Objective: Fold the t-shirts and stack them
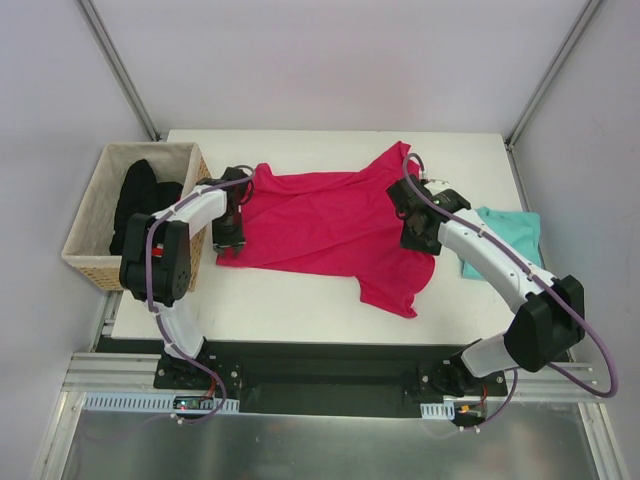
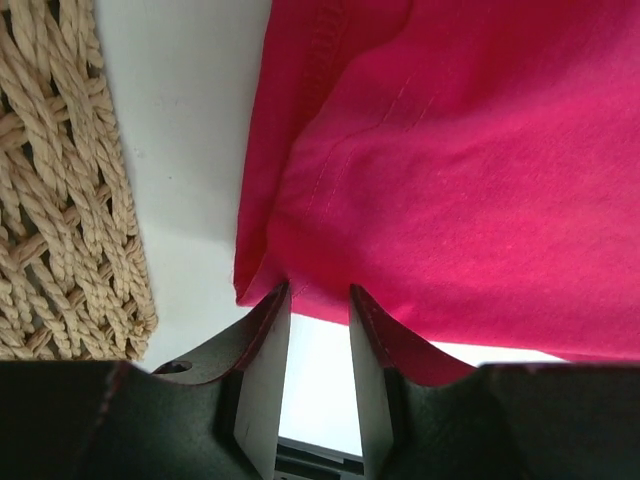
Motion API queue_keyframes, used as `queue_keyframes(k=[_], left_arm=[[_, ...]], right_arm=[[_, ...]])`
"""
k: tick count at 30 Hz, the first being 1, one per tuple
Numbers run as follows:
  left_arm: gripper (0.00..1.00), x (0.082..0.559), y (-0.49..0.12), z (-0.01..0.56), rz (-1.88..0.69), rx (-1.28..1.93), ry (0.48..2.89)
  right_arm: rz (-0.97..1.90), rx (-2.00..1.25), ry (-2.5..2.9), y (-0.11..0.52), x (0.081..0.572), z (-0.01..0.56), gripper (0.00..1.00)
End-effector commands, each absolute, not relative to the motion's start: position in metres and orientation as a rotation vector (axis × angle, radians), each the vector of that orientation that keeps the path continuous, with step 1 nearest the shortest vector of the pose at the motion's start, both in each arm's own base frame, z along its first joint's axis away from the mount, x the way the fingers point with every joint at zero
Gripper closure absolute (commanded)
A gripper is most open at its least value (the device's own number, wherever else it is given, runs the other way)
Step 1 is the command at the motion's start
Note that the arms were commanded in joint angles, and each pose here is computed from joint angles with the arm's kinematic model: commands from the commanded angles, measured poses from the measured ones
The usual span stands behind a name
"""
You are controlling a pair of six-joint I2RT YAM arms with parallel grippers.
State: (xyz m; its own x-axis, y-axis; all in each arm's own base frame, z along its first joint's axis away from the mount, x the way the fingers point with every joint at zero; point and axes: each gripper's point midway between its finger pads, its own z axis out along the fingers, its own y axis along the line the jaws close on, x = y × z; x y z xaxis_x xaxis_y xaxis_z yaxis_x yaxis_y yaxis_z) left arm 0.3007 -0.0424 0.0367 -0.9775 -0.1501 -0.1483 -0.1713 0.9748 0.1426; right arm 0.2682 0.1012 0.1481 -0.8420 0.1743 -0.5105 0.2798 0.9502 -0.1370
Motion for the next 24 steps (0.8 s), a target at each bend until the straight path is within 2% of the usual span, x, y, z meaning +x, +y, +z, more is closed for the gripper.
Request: queue_keyframes(k=[1,4,8,24], left_arm=[[0.70,0.309,-0.037,0.039,0.244,-0.294,2.972],[0.75,0.308,-0.034,0.037,0.257,-0.308,2.976],[1.00,0.308,-0.032,0.037,0.258,-0.324,2.976],[1.00,0.332,-0.031,0.056,0.234,-0.359,2.895]], right_arm=[[-0.260,0.327,2.569,0.094,0.266,0.167,0.54],[-0.258,0.338,2.575,0.093,0.267,0.166,0.54],[-0.250,0.342,2.575,0.094,0.268,0.167,0.54],[-0.238,0.346,2.576,0.097,0.272,0.168,0.54]])
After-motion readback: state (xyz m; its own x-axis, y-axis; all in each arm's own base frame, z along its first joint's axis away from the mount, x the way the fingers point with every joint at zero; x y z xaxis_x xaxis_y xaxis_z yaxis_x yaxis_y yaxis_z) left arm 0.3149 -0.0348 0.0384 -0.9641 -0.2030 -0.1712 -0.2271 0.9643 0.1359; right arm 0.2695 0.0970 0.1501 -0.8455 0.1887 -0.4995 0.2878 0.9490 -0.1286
